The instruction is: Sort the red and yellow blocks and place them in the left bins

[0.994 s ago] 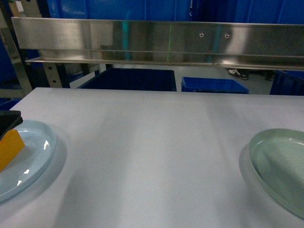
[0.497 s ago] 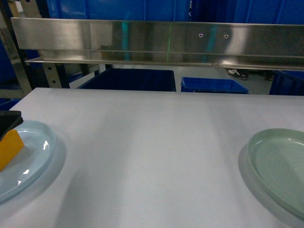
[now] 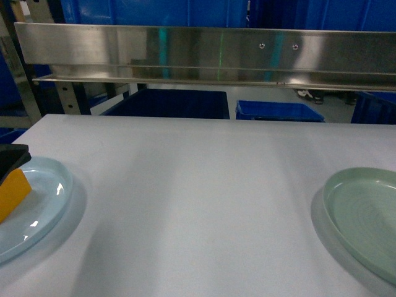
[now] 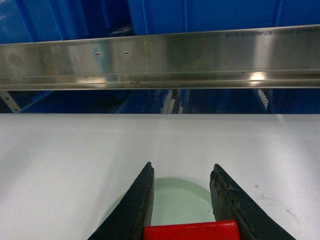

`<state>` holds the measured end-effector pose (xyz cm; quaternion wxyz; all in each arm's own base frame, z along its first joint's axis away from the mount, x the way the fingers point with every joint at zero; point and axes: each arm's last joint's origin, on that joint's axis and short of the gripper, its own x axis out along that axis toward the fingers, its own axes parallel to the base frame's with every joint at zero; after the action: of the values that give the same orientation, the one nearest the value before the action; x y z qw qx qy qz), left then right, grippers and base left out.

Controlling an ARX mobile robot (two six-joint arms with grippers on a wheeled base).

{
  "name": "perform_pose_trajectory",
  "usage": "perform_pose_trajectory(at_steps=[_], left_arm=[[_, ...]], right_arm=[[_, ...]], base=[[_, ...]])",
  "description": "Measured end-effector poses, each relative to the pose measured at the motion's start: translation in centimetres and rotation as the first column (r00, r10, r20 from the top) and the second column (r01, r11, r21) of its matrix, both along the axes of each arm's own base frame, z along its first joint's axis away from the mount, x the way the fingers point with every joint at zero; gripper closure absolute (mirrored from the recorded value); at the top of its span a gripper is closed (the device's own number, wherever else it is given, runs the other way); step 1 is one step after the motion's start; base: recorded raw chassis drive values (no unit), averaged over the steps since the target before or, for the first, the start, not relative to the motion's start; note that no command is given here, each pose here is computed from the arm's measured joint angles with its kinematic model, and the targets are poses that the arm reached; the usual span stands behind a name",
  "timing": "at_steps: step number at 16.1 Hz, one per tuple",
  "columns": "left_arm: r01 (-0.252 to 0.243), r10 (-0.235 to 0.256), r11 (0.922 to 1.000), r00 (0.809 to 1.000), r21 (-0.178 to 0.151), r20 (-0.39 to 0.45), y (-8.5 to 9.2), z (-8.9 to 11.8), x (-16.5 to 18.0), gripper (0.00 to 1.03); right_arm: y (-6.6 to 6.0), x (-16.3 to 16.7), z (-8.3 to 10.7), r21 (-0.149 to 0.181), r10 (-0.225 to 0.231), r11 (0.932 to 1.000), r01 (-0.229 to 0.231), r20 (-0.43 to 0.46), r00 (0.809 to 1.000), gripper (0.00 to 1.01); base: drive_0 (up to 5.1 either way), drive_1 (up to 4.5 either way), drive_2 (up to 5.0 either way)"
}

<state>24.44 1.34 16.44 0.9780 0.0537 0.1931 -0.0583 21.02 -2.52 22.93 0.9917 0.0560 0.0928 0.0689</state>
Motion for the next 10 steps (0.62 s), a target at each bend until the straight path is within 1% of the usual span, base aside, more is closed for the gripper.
perform_pose_trajectory(at_steps=[2,4,8,10], left_arm=[[0.000,0.000,1.0000,1.000,0.000,0.000,0.0,0.0,0.0,0.05],[0.000,0.000,1.0000,1.000,0.000,0.001,0.0,0.0,0.0,0.05],[0.000,0.000,1.0000,1.000,0.000,0.001,0.0,0.0,0.0,0.05],[0.000,0.000,1.0000,1.000,0.000,0.001,0.0,0.0,0.0,0.05]], right_arm=[[0.5,-0.3,0.3,-0.002,0.020,0.9998,-0.020,0.010,1.000,0.73],[1.1,-0.7,0.4,-0.007,0.021,0.9997,-0.021,0.012,1.000,0.73],[2.0,-1.0,-0.2,-0.018,0.005,0.9998,-0.005,0.001,1.000,0.73],[2.2,-0.9,-0.2,-0.023,0.008,0.9997,-0.008,0.003,1.000,0.73]], base=[[0.0,0.00,0.0],[0.0,0.00,0.0],[0.0,0.00,0.0],[0.0,0.00,0.0]])
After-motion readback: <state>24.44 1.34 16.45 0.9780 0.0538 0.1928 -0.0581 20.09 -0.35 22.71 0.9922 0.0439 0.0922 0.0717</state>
